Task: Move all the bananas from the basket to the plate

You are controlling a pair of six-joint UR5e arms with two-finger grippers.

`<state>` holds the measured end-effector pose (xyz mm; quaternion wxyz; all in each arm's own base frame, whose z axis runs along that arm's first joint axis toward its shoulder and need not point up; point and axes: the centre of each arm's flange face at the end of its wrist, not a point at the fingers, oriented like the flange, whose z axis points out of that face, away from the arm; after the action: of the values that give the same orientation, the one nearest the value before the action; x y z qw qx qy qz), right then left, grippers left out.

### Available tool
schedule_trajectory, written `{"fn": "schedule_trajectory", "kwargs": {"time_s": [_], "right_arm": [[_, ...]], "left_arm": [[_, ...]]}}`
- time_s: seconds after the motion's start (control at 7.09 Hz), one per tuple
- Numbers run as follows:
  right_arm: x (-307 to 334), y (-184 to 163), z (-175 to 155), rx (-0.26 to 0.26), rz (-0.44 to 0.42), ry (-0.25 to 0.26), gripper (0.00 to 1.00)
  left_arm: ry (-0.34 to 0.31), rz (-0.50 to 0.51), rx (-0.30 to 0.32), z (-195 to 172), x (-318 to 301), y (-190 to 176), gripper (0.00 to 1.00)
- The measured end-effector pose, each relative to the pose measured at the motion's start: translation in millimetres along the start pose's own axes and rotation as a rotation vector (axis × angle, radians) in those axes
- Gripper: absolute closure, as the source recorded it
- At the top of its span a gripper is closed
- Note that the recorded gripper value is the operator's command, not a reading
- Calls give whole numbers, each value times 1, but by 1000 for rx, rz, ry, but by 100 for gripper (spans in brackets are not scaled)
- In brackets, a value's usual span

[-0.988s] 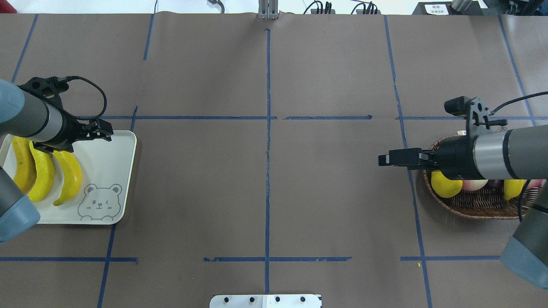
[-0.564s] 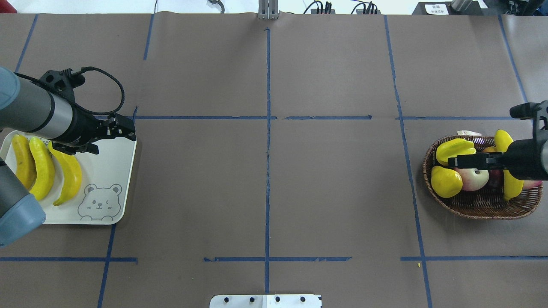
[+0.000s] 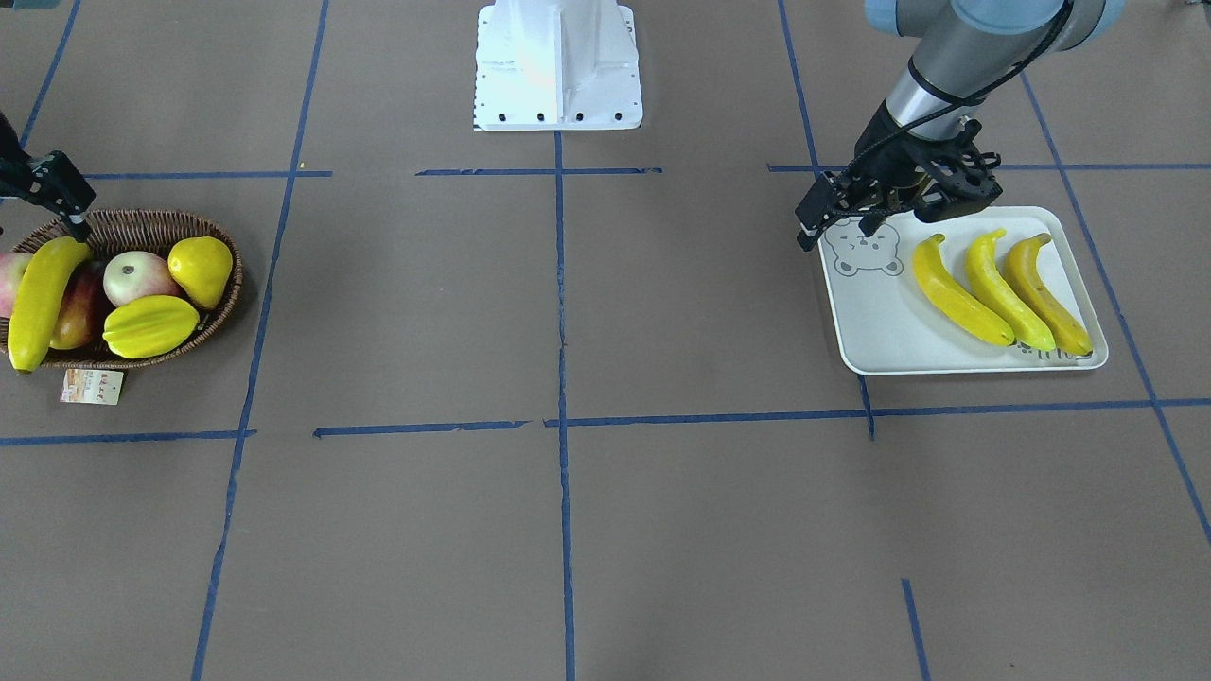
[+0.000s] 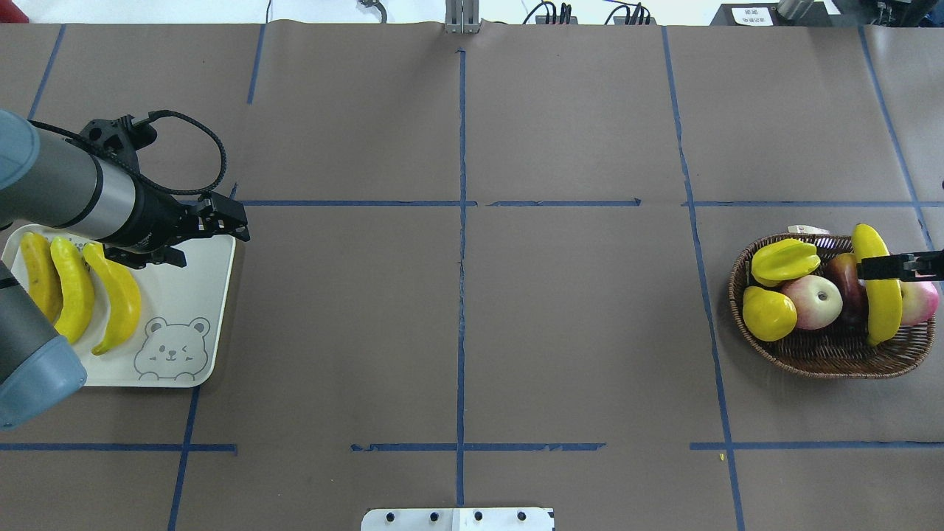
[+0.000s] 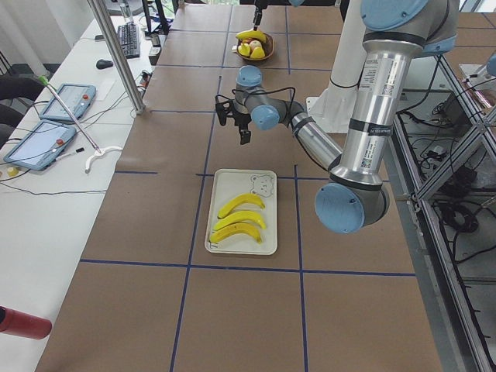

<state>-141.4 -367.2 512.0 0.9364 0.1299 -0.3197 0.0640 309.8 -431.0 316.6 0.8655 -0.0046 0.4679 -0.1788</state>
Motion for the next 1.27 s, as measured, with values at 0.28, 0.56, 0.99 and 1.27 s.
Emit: {"fn": "schedule_trajectory", "kwargs": {"time_s": [0.28, 0.56, 0.99, 1.27], "right_arm": [[23, 12, 19, -34, 15, 106, 0], [13, 22, 34, -65, -18, 114, 0], [4, 25, 49, -91, -40, 114, 9], [0, 23, 53, -95, -43, 110, 24]], "left_arm": [[6, 2, 0, -2, 2, 2, 0], [6, 3, -1, -2, 3, 2, 0], [4, 3, -8, 2, 4, 6, 0], [4, -1, -16, 6, 8, 11, 0]]}}
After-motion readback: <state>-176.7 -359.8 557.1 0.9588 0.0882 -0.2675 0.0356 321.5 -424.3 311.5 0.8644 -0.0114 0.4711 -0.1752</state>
